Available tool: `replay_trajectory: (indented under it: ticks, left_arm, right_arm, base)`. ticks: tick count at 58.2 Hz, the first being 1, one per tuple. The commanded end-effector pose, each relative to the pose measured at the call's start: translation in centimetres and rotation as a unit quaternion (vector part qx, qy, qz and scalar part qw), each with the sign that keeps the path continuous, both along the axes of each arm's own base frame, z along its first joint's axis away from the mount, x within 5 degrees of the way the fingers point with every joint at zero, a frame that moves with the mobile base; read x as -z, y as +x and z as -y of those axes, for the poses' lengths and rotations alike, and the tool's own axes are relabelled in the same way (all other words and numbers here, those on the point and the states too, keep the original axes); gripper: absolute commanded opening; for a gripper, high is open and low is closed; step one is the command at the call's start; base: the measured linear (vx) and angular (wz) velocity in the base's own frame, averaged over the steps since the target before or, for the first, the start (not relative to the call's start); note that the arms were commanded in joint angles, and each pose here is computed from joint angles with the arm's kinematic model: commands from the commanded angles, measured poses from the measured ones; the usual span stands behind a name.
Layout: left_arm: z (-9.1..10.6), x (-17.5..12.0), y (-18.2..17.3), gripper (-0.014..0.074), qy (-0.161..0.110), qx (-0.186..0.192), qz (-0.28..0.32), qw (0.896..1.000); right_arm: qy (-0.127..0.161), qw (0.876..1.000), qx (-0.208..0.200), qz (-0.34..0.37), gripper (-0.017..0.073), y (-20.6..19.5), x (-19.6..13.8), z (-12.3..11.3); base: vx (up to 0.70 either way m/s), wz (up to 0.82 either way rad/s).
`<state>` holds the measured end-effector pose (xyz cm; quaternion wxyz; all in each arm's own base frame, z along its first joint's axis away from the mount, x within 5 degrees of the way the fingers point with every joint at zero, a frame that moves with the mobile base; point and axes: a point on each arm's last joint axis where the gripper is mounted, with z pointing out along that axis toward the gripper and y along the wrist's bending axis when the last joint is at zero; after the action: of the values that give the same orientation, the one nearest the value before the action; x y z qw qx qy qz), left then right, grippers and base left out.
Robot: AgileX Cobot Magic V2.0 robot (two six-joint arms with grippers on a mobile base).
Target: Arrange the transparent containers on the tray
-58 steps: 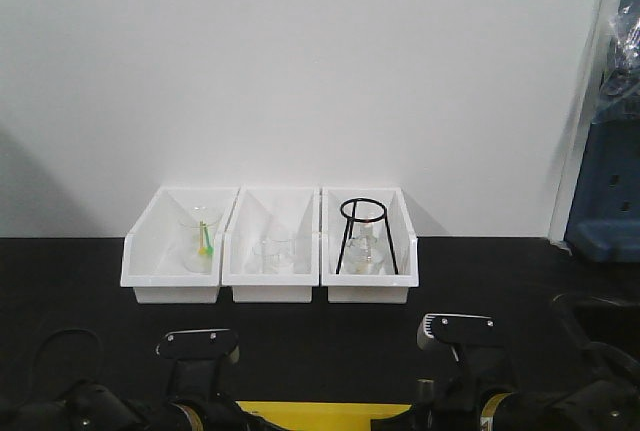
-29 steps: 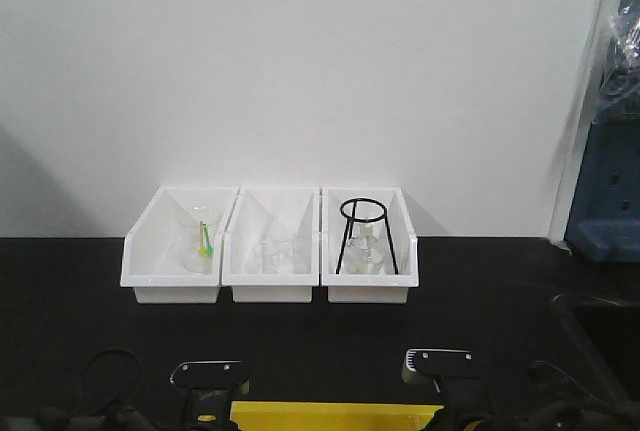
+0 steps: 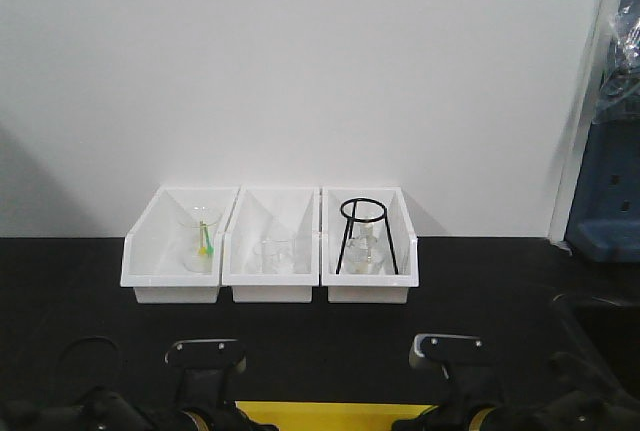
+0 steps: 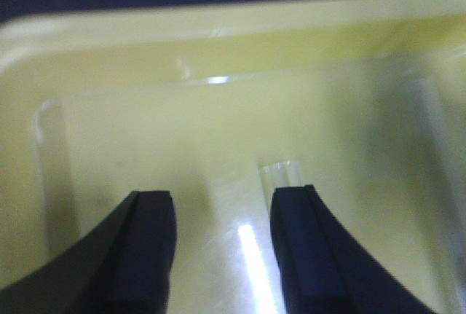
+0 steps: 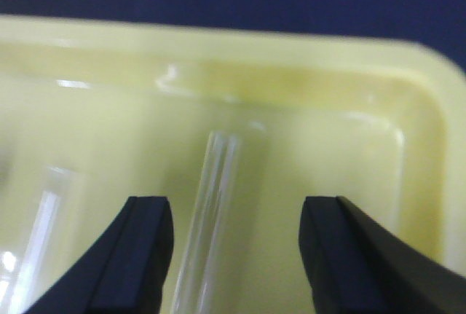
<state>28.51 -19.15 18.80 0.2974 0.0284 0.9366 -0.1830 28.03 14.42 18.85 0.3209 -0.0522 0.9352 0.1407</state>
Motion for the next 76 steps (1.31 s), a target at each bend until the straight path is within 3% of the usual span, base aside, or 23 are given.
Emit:
replay_trajectory:
  ticks: [1, 10, 16, 24, 31, 47, 76]
  left_arm:
    - [-0.6, -5.6, -0.1, 0.0424, -0.039, 0.012, 0.098, 0.994]
    - [-2.8, -11.8, -2.2, 0.0376, -0.055, 0.023, 0.199, 0.978]
    - [-4.6, -16.4, -4.9, 0.0321, -0.063, 0.035, 0.28, 0.957]
    - [-7.4, -21.2, -8.8, 0.0222, -0.039, 0.053, 0.39, 0.918]
    - [-9.4, -23.2, -11.5, 0.0135, -0.025, 0.046, 0.433, 0.9]
    - [-11.4, -24.8, -14.3, -0.0002, -0.037, 0.027, 0.458, 0.888]
    - [-11.4, -24.7, -14.1, -0.0008, -0.026, 0.028, 0.455, 0.89]
  right_arm:
    - [0.041, 0.993, -0.003, 0.111, 0.0445, -0.2, -5.9, 0.8]
    - [0.046, 0.97, -0.031, 0.237, 0.0374, -3.6, -12.9, 2.5]
    - [0.031, 0.946, -0.046, 0.318, 0.0295, -6.9, -16.9, 4.3]
    - [0.0, 0.922, -0.051, 0.383, 0.0191, -10.3, -19.8, 6.3]
    - [-0.004, 0.913, -0.045, 0.405, 0.0111, -11.9, -20.9, 7.3]
    - [0.006, 0.912, -0.037, 0.408, 0.0008, -12.7, -21.3, 7.7]
    - [0.006, 0.912, -0.037, 0.408, 0.0005, -12.7, -21.3, 7.7]
  base:
    - [0.0, 0.0]
    - [0.0, 0.0]
    - [0.0, 0.0]
    - [0.0, 0.0]
    - [0.0, 0.0]
    - [0.0, 0.0]
    - [0.0, 0.0]
